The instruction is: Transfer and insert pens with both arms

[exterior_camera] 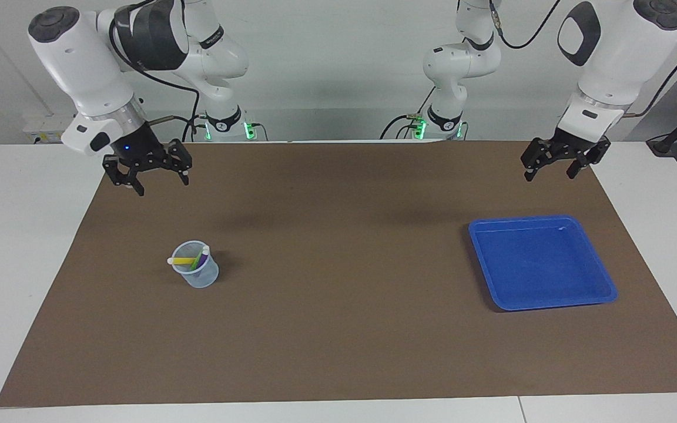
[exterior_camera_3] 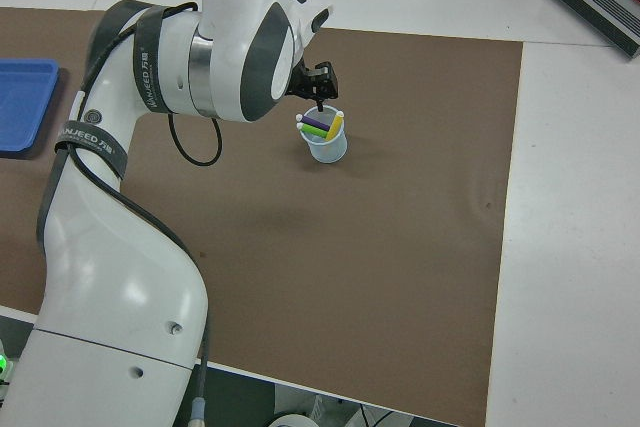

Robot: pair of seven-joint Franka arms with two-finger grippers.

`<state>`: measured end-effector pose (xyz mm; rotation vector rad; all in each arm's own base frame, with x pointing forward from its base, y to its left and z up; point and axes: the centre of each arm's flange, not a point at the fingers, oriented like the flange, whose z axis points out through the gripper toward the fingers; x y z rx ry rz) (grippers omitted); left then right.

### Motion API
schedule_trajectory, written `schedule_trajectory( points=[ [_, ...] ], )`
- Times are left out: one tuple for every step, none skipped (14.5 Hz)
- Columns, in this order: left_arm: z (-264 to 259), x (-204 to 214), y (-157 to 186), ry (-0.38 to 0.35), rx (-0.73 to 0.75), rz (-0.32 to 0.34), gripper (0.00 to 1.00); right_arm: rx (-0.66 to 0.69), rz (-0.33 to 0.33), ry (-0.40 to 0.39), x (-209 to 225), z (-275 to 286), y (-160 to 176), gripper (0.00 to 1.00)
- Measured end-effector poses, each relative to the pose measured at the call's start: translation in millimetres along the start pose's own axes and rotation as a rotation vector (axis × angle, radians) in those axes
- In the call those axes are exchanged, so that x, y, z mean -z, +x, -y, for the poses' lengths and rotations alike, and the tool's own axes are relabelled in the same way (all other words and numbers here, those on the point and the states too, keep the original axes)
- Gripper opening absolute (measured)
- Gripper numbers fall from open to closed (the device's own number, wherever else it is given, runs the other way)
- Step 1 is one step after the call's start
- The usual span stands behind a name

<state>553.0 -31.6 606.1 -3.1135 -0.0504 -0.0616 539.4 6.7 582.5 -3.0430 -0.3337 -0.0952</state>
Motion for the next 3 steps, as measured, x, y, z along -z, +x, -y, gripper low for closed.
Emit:
schedule_trajectory(
  points=[
    [-0.5,-0.1,-0.2,0.000,0.003,0.001,1.00,-0.002,0.001,0.000,-0.7,-0.9,-0.2,1.00],
    [-0.7,0.0,-0.2,0.000,0.007,0.001,1.00,-0.004,0.003,0.000,-1.3,-2.0,-0.5,1.00],
    [-0.5,0.0,-0.2,0.000,0.010,0.001,1.00,-0.006,0.004,0.001,-1.8,-2.8,-0.8,1.00]
  ],
)
